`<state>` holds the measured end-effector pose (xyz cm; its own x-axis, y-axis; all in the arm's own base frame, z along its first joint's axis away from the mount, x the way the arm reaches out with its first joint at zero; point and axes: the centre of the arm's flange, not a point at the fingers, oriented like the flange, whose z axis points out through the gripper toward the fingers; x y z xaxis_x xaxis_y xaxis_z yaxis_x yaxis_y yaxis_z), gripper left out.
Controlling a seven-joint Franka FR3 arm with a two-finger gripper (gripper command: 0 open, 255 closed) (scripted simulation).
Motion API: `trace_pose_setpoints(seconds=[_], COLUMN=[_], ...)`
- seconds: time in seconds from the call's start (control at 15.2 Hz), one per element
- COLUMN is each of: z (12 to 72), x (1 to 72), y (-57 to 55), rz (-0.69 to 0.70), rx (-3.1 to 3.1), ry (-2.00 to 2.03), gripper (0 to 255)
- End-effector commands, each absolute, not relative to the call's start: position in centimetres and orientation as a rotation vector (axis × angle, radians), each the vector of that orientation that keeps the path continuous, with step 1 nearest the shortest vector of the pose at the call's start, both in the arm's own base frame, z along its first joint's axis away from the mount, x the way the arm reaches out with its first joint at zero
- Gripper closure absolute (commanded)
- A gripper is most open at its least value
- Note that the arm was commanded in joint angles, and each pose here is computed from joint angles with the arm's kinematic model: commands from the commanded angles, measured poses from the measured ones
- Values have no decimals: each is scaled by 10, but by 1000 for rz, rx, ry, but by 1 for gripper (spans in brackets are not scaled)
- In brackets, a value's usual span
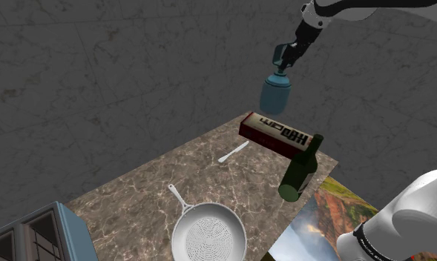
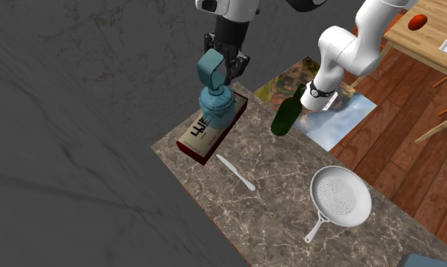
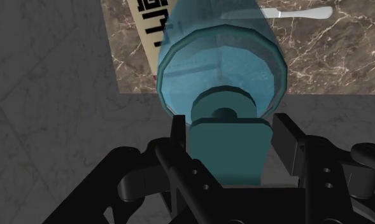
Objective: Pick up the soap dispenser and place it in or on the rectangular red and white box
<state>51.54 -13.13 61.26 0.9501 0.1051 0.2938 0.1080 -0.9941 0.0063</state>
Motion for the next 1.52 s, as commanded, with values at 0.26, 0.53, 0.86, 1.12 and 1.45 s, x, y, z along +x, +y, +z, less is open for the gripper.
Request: trace_pose_setpoints(seconds=[0.26,0.53,0.86,1.12,1.45], z=[631,618,592,570,544], x=[478,473,473,473,473], y=[-199,-208,-208,-208,-208], rz=[-466,-466,-466,-466,-466], rx=[-3092,-3092,-3092,-3092,-3092], ry=[-171,-171,-171,-171,-171], gripper=[255,255,255,255,255])
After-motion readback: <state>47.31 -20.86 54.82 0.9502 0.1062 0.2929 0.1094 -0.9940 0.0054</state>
